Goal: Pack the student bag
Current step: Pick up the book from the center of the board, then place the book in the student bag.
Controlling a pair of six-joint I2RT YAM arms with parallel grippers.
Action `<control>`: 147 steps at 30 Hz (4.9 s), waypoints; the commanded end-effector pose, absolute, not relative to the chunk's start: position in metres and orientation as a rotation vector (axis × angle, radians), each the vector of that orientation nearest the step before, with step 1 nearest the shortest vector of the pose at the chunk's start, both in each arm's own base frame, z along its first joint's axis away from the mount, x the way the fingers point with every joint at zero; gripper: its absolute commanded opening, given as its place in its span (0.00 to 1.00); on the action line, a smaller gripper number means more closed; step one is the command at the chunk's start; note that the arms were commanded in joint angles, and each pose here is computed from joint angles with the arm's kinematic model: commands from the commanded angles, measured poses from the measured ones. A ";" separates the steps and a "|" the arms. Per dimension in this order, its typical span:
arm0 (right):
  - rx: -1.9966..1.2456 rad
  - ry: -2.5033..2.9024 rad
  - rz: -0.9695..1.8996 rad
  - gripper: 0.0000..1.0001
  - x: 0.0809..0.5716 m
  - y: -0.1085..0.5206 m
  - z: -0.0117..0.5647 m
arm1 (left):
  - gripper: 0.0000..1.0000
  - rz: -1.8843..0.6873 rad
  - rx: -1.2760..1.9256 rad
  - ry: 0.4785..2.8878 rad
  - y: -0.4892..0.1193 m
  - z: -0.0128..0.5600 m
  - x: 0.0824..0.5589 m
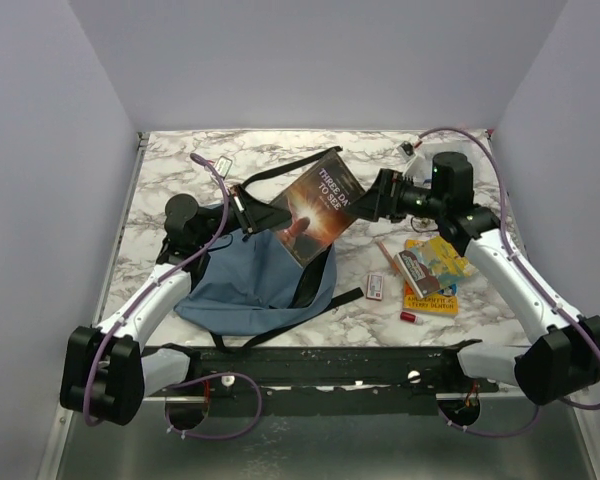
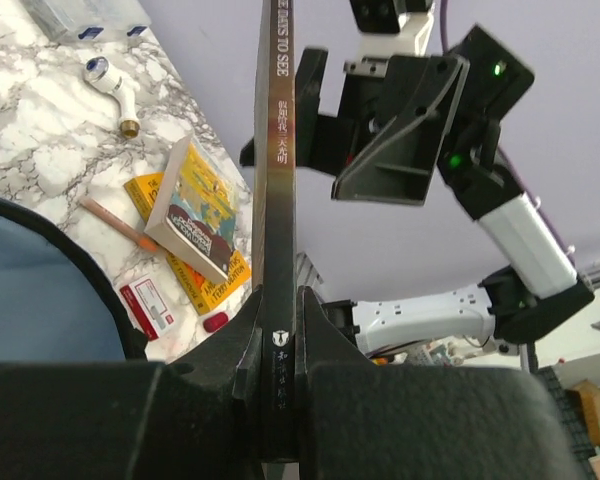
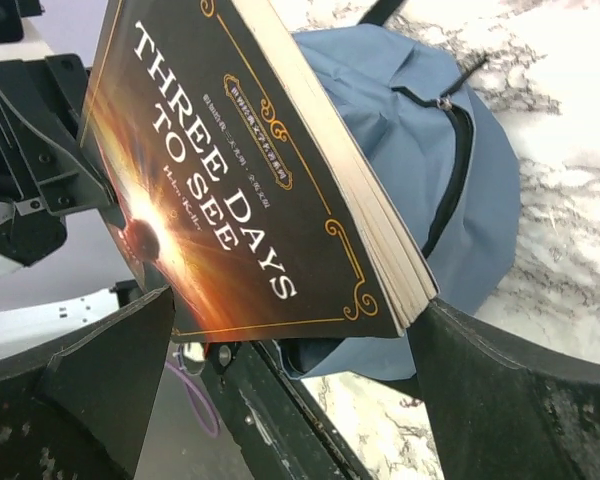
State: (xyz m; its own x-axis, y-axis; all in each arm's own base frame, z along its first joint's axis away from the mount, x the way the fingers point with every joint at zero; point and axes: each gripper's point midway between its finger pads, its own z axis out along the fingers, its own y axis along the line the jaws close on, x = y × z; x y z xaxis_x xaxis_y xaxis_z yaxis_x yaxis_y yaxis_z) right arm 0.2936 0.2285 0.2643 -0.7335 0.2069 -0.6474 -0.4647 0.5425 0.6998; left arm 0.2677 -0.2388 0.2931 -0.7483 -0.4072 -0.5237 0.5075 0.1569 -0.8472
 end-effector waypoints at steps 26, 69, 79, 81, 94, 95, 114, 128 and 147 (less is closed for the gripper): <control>-0.551 1.900 1.639 1.00 0.302 0.268 0.370 | 0.00 -1.910 0.497 1.835 -0.236 0.322 0.198; 0.310 2.068 0.239 0.00 0.312 0.073 0.279 | 0.68 -0.709 0.503 2.403 -0.276 0.159 0.257; 0.218 2.144 0.447 0.00 0.296 0.106 0.267 | 0.42 -0.407 0.645 2.500 -0.281 0.111 0.286; 0.176 2.155 0.512 0.00 0.291 0.116 0.270 | 0.30 -0.372 0.653 2.492 -0.277 0.112 0.290; 0.142 2.259 1.366 0.00 0.255 0.217 0.273 | 0.00 -0.304 0.165 2.080 -0.224 0.232 0.314; 0.157 2.242 1.430 0.01 0.256 0.223 0.272 | 0.00 -0.339 0.145 2.053 -0.224 0.239 0.312; 0.168 2.380 1.381 0.01 0.291 0.322 0.178 | 0.00 -0.654 0.317 1.714 -0.235 0.327 0.271; 0.189 1.994 1.770 0.01 0.295 0.385 0.187 | 0.00 -0.793 0.320 1.700 -0.253 0.346 0.263; 0.132 2.242 1.575 0.81 0.281 0.366 0.094 | 0.00 -0.677 0.281 1.787 -0.228 0.284 0.273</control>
